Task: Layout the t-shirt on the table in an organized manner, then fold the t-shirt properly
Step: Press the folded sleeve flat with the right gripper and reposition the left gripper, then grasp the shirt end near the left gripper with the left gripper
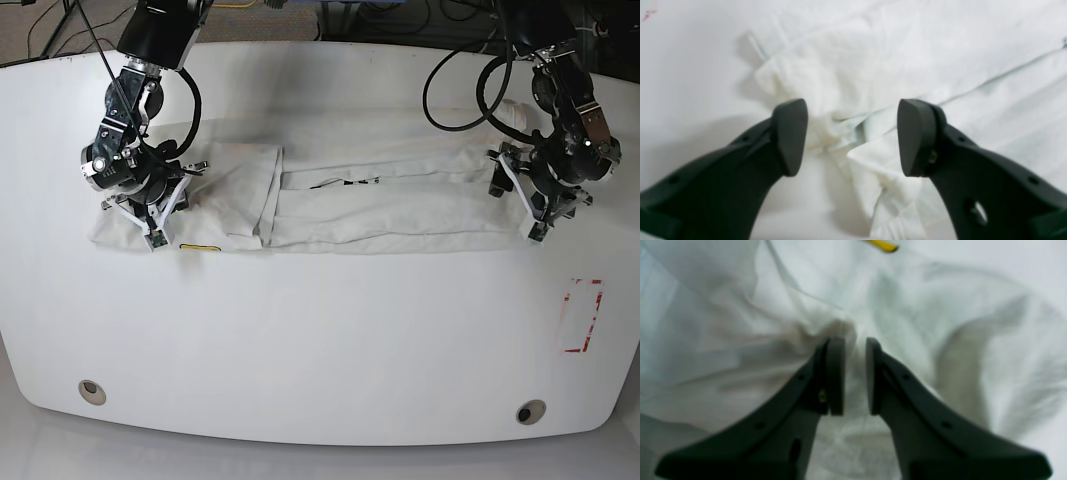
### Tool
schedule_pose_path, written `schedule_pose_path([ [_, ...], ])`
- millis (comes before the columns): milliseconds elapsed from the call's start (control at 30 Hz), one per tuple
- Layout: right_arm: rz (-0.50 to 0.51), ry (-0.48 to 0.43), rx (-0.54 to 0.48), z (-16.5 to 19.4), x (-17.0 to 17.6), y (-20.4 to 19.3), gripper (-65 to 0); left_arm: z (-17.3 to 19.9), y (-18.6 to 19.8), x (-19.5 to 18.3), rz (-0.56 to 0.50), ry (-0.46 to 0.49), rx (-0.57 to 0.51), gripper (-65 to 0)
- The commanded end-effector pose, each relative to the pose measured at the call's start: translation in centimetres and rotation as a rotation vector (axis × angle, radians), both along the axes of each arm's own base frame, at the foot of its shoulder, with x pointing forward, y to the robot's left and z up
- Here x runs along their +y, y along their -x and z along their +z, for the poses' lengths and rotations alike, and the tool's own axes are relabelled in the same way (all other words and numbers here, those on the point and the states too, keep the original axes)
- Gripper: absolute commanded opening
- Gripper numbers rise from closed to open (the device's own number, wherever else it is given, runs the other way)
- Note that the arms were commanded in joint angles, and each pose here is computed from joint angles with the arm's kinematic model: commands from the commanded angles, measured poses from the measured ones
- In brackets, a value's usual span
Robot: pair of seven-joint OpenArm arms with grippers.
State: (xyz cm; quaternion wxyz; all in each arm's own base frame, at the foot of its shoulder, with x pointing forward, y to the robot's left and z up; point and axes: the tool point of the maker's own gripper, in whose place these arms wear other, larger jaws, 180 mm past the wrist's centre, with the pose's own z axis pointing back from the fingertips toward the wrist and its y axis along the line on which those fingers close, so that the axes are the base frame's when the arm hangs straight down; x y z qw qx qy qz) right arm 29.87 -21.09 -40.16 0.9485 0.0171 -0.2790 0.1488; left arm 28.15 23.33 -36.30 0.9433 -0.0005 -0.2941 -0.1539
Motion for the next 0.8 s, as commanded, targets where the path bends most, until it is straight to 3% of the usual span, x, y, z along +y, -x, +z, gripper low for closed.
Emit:
schedule_pose_path([
  [0,-0.002,-0.013,-0.048,0.7,-0.1,-1.2,-54.9,1.3,-0.8,0.7,0.013,-0.009,-0.047,-24.2],
  [167,-0.003,-0.021,-0.039,0.3,0.0,-1.0,-54.9,2.4,-1.1,1.9,0.077,0.065,-0.101,-24.2],
  [433,-0.003,-0.021,-0.040,0.3,-0.1,-1.0,-54.9,0.9,0.6,5.7,0.230,0.242,-0.076,-24.2],
  [767,-0.001,-0.026,-0.041,0.3,0.1,-1.0,-54.9,-1.8,2.2,6.9,0.284,0.430,-0.015,-24.2],
])
